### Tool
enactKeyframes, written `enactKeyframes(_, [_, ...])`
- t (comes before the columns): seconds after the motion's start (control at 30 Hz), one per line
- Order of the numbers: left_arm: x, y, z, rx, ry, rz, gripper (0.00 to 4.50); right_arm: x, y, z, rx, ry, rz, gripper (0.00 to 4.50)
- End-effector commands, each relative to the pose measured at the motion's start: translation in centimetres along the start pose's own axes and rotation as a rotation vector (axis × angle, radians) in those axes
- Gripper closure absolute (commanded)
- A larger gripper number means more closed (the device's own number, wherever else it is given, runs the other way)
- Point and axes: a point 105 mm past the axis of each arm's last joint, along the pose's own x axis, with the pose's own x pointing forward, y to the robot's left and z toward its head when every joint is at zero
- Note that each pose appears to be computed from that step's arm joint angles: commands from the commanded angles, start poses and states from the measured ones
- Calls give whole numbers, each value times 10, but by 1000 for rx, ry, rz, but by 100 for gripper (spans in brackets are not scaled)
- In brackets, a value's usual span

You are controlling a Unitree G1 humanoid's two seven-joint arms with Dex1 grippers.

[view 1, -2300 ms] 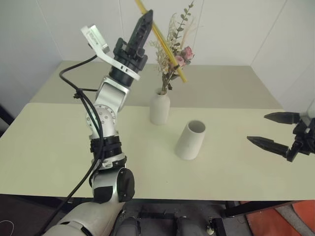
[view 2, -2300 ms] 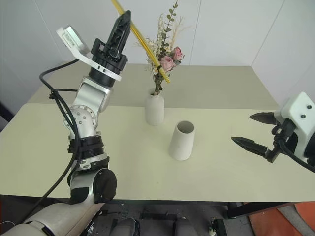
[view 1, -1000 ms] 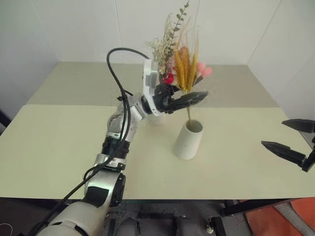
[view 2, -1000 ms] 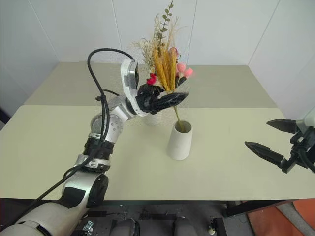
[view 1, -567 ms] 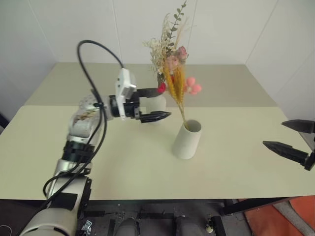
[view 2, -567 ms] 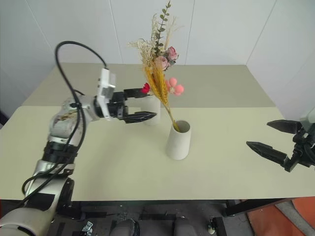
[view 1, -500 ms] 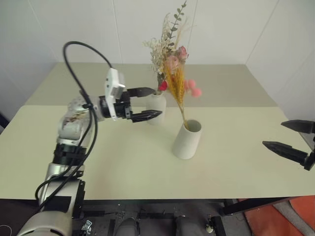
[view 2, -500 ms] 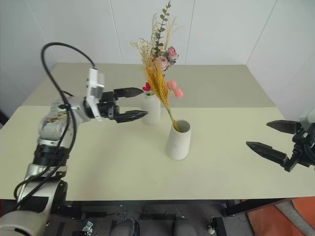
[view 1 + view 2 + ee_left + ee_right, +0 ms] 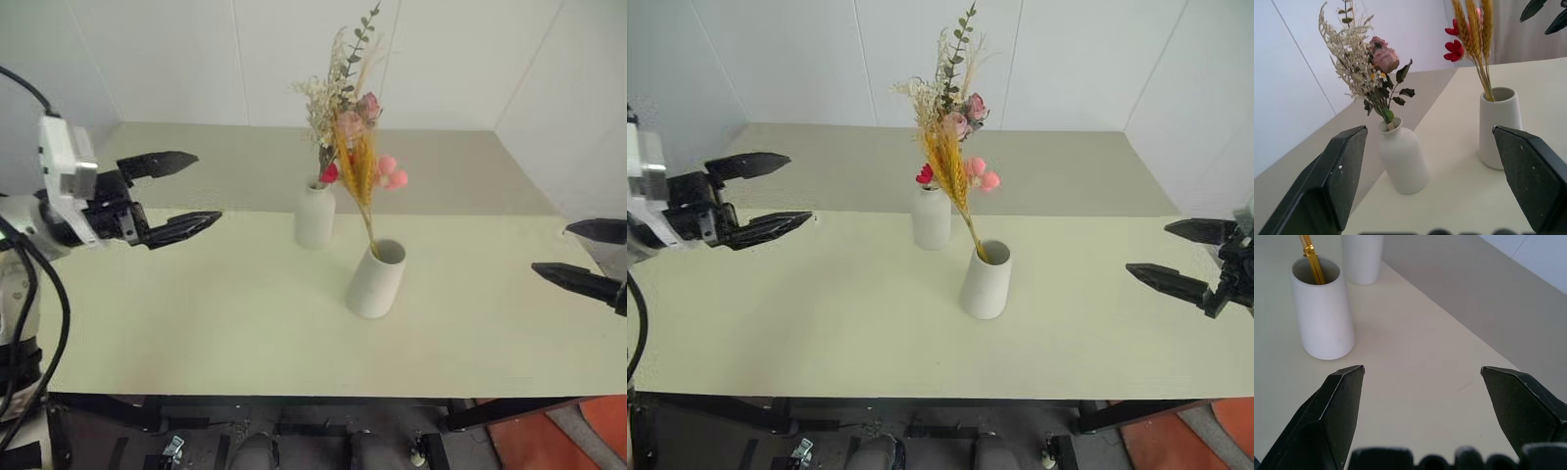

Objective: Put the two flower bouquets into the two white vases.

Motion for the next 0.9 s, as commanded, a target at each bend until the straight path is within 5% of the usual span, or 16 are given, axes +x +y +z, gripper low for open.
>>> enactKeyframes(0.03, [-9, 2, 20, 79, -13, 18, 3, -4, -4, 11, -60, -22, -8, 2])
enactKeyframes(0.9, [-20, 13, 35, 126, 10, 53, 3, 15, 5, 5, -11, -69, 45, 2])
